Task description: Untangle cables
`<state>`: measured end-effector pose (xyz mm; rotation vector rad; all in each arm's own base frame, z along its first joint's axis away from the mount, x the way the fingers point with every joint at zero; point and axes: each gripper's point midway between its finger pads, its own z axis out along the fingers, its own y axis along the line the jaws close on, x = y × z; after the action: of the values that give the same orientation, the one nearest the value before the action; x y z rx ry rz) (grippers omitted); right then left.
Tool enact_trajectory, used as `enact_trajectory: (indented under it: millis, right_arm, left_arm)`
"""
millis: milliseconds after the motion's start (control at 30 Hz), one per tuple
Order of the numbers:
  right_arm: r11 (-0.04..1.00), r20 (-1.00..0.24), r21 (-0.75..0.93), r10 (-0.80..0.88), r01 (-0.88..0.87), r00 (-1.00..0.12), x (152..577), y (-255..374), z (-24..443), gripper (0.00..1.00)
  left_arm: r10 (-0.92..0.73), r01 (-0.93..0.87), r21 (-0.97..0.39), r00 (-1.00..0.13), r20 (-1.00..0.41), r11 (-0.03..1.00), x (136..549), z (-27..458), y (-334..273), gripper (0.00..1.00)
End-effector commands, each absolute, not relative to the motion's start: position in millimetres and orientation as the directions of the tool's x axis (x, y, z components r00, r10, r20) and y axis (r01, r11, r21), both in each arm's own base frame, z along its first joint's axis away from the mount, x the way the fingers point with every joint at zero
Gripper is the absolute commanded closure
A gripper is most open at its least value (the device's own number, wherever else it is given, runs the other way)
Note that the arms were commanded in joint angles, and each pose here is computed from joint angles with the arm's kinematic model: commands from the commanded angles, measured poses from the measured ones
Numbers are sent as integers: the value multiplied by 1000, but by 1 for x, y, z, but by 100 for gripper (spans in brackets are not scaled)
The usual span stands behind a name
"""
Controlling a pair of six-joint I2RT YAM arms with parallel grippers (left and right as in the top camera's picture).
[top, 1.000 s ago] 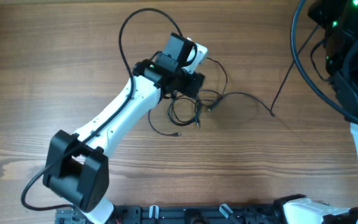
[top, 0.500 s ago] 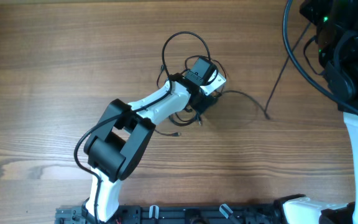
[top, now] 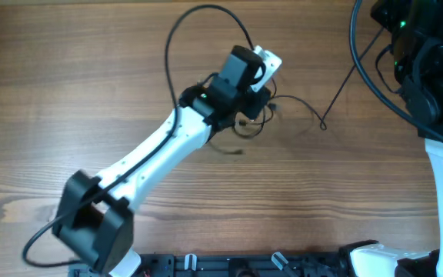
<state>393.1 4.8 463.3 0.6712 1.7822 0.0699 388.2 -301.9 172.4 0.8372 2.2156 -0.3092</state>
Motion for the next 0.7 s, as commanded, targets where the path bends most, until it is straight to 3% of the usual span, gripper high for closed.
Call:
enact_trajectory:
  millis: [0, 33, 100, 300, 333, 433, 500, 567, 667]
  right_arm:
    - [827, -868, 367, 468, 425, -163, 393, 1, 461, 96]
    - [822, -872, 357, 464, 444, -158, 392, -3, 460, 96]
    - [822, -871, 358, 464, 443, -158, 392, -3, 460, 96]
    - [786, -829, 452, 544, 421, -126, 395, 4, 463, 96]
    - [797, -820, 465, 552, 386, -151, 397, 12, 462, 96]
    - [811, -804, 486, 561, 327, -198, 400, 26, 460, 96]
    - [817, -792, 503, 567, 282, -227, 401, 35, 461, 96]
    - [821, -779, 523, 569, 228, -263, 402, 47, 461, 96]
    - [815, -763, 569, 573, 109, -299, 406, 70, 471, 96]
  left_arm:
    - [241, 501, -95, -564, -790, 860, 402, 227, -270, 96]
    - [112, 411, -166, -573, -812, 897, 412, 252, -244, 96]
    - [15, 319, -212, -583, -813, 924, 421, 265, -211, 96]
    - [7, 164, -164, -726, -687, 973, 418, 210, -177, 96]
    - [-36, 88, -154, -750, -661, 984, 421, 196, -166, 88]
    - [-23, 103, -175, -801, -599, 979, 421, 169, -173, 80]
    - [-16, 117, -193, -818, -576, 974, 419, 161, -178, 66]
    - [-19, 121, -198, -810, -587, 973, 421, 165, -179, 51]
    - [-21, 257, -336, -767, -642, 906, 418, 202, -210, 47]
